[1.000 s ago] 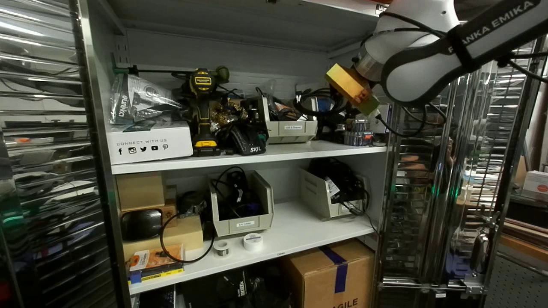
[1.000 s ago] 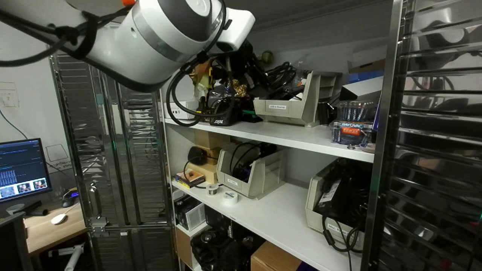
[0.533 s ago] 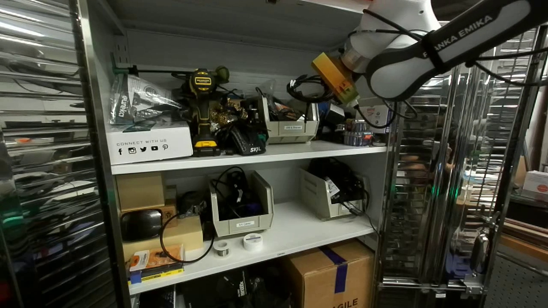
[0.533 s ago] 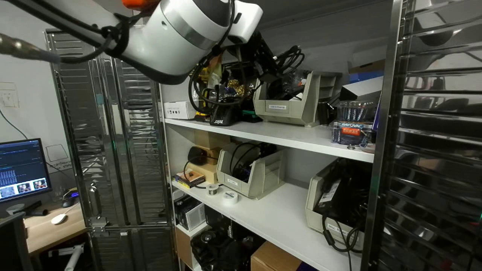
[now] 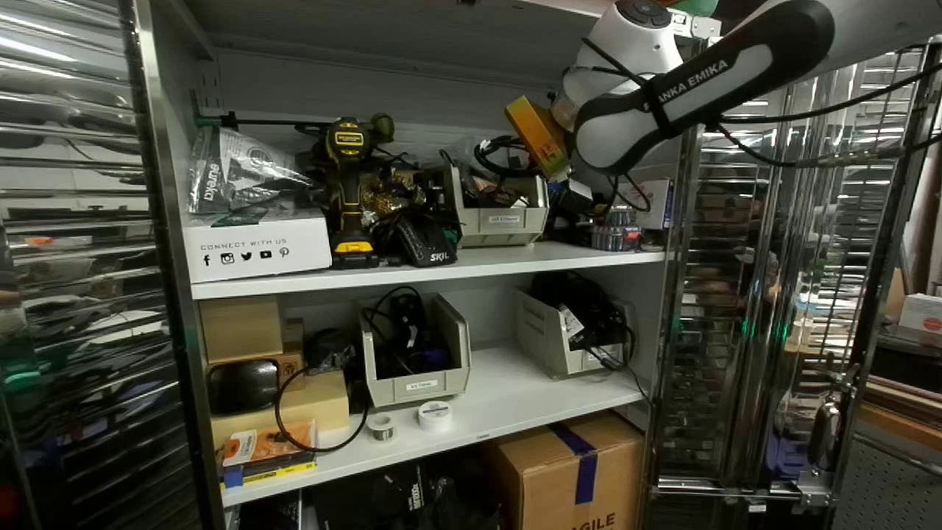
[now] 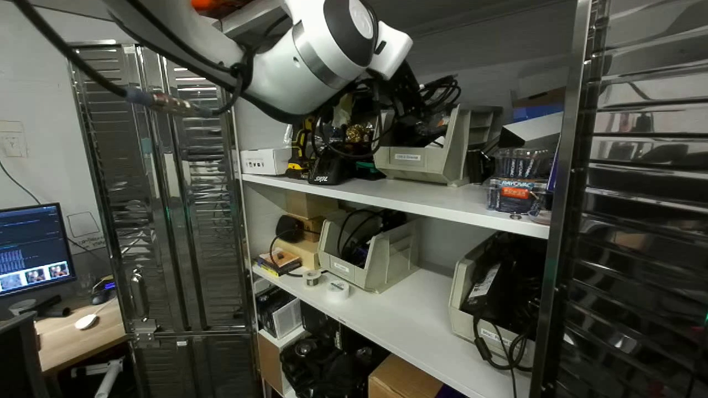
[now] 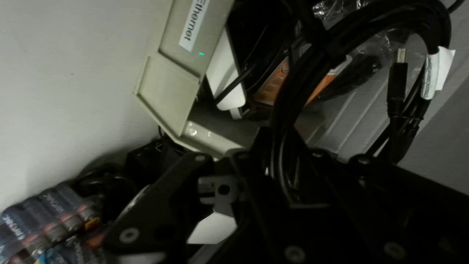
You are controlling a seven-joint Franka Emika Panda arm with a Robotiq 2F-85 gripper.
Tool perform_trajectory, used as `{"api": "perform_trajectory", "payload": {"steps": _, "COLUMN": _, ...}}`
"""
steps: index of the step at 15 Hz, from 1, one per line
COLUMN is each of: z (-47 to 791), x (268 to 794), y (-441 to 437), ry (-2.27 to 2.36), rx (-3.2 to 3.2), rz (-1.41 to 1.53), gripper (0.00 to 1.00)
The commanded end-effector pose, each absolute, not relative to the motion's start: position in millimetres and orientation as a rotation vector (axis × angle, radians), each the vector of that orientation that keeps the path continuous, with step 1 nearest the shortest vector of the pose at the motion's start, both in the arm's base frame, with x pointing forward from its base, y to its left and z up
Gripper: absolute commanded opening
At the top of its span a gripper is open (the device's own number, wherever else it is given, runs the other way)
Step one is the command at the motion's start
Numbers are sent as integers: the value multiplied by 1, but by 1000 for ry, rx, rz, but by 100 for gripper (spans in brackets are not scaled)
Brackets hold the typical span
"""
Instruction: Put the black object inside the compartment.
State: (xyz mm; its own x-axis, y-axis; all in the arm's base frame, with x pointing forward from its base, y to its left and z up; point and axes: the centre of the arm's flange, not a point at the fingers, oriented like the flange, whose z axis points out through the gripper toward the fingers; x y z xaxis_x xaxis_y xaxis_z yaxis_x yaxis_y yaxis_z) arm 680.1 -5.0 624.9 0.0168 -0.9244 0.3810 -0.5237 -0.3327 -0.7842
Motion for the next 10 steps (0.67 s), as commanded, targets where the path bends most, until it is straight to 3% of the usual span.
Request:
{"api": "perform_trajectory", "payload": {"steps": 1, "z": 663, "x": 727, "y": -8, "ry": 1493, "rx": -1793, "rz": -1227, "gripper": 4}}
{"api": "perform_trajectory", "payload": {"steps": 8, "z": 676, "x": 761, "y": -14, "ry": 1559, "rx": -1790, "rz": -1091, "gripper": 4}}
{"api": "perform_trajectory", "payload": {"steps": 9, "z": 674, "x": 765, "y": -15, "ry": 1577, "rx": -1811, "rz": -1088, "gripper": 39}}
{"api": "perform_trajectory", "payload": {"steps": 10, "z": 672, "x": 767, "y": -17, "ry": 1580, "rx": -1839, "rz": -1066, "gripper": 40}}
